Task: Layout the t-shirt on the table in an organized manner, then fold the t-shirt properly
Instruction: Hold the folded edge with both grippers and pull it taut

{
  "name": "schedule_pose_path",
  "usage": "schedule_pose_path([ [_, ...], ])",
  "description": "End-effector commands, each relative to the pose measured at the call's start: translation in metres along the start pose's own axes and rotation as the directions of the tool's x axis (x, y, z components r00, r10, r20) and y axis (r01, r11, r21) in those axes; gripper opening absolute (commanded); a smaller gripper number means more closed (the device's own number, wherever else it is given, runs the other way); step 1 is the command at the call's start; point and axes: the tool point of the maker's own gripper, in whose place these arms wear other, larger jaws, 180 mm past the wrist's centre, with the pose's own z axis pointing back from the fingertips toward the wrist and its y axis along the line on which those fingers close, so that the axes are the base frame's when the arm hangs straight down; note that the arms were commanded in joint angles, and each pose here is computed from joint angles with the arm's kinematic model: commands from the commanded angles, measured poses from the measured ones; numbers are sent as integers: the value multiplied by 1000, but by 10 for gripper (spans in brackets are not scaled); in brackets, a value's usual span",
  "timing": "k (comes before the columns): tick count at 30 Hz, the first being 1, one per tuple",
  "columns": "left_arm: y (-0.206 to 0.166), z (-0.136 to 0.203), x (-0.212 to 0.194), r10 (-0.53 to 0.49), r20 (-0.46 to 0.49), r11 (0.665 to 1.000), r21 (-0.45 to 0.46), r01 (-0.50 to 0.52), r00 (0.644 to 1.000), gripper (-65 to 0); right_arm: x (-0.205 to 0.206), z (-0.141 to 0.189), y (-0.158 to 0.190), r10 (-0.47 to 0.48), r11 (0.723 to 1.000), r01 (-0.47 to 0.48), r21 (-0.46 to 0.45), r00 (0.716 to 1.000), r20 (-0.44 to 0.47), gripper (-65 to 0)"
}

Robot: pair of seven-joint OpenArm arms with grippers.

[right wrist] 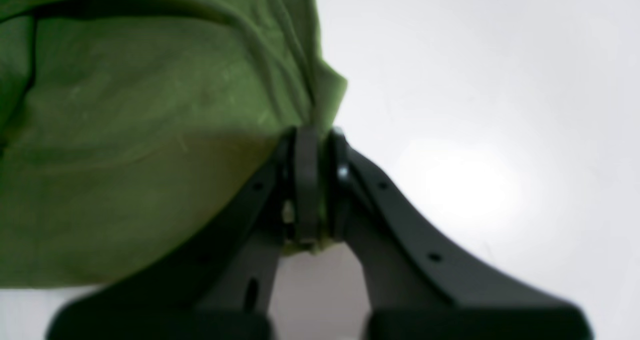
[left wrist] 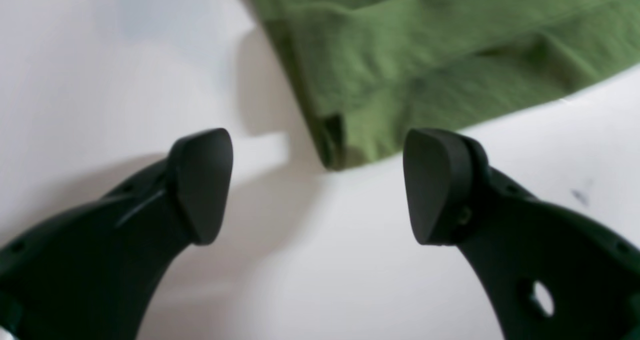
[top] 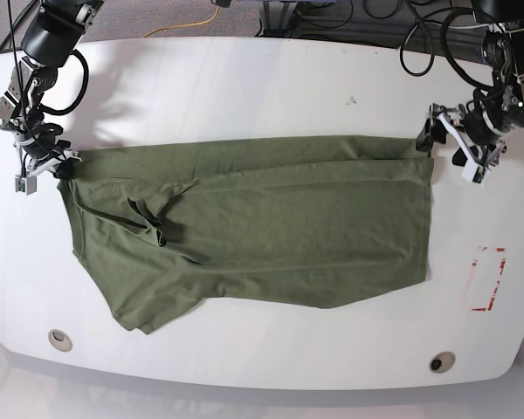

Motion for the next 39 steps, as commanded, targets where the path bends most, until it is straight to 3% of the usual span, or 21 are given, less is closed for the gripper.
schedule_pose_path([
  [1, 3, 0, 18, -6, 52, 1000, -8, 6, 999, -146, 9, 2, -2, 15, 1000, -15, -2, 1000, 11, -648],
  [9, -18, -18, 16, -50, 13, 996, -67, 51, 999, -147, 8, 1, 1, 12, 1000, -12, 2, 1000, 11, -648],
  [13, -14, -25, -1, -62, -50, 997, -54, 59, 997, -149, 8, 1, 1, 12, 1000, -12, 2, 1000, 10, -648],
  [25, -16, -40, -16, -73, -84, 997, -29, 71, 994, -174, 8, 1, 1, 12, 1000, -12, 3, 1000, 12, -648],
  [28, -19, -43, -20, -83, -98, 996, -23, 81, 992, -256, 9, 1, 1, 11, 1000, -11, 4, 1000, 13, -648],
  [37, -10, -42, -30, -128, -157, 991, 21, 133, 979, -608, 10, 2, 1, 8, 1000, -8, 5, 1000, 18, -648],
  [39, -8, -41, -32, -135, -166, 990, 27, 141, 977, -650, 10, 2, 1, 8, 1000, -8, 5, 1000, 18, -648],
])
